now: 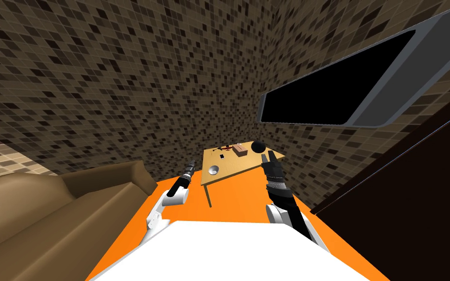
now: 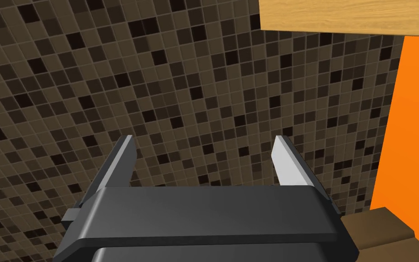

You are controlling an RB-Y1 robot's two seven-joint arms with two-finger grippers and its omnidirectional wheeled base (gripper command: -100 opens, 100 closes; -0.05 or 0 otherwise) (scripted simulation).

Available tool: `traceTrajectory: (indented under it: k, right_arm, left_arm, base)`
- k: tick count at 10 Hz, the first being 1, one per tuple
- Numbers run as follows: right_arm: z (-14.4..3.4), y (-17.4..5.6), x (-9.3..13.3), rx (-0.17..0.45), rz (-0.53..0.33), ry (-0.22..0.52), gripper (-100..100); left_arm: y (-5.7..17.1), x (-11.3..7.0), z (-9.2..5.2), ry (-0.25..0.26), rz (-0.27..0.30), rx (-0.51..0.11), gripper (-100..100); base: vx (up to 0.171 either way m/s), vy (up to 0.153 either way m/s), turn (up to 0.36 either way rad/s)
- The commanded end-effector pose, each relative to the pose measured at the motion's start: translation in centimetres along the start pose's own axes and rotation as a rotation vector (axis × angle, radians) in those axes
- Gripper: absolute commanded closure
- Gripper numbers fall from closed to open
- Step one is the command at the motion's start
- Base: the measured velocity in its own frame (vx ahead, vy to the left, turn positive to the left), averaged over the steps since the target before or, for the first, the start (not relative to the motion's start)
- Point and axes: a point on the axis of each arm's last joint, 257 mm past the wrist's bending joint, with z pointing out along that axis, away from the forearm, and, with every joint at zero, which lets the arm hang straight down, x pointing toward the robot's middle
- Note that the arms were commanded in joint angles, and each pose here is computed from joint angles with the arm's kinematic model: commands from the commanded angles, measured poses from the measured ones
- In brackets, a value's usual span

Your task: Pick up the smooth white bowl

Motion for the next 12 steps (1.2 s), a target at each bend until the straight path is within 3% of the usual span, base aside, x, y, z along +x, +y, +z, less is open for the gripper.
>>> traceTrajectory:
  k: [1,4,8,9,11,12]
  right_arm:
    - [0.0,0.0,0.0,0.000,0.000,0.000,0]
    - [0.0,0.0,0.0,0.000,0.000,0.000,0]
    - [0.0,0.0,0.0,0.000,0.000,0.000,0]
    - [0.0,0.0,0.0,0.000,0.000,0.000,0]
    - [0.0,0.0,0.0,0.000,0.000,0.000,0]
    - [0.0,0.0,0.0,0.000,0.000,0.000,0]
  left_arm:
    - [2.1,0.3,0.5,0.002,-0.010,-0.066,-100]
    - [4.2,0.5,0.9,0.005,-0.020,-0.138,-100]
    - [9.5,1.7,1.4,0.019,-0.046,-0.311,-100]
    - [9.6,1.7,1.4,0.019,-0.046,-0.312,-100]
    - [12.5,2.8,1.4,0.032,-0.061,-0.409,-100]
    - [12.7,2.8,1.3,0.032,-0.060,-0.420,-100]
  base:
    - [0.008,0.001,0.006]
    - [0.013,-0.006,0.000]
    - [0.035,-0.017,-0.011]
    - [0.031,-0.009,-0.010]
    - [0.047,-0.026,-0.031]
    - [0.062,-0.025,-0.008]
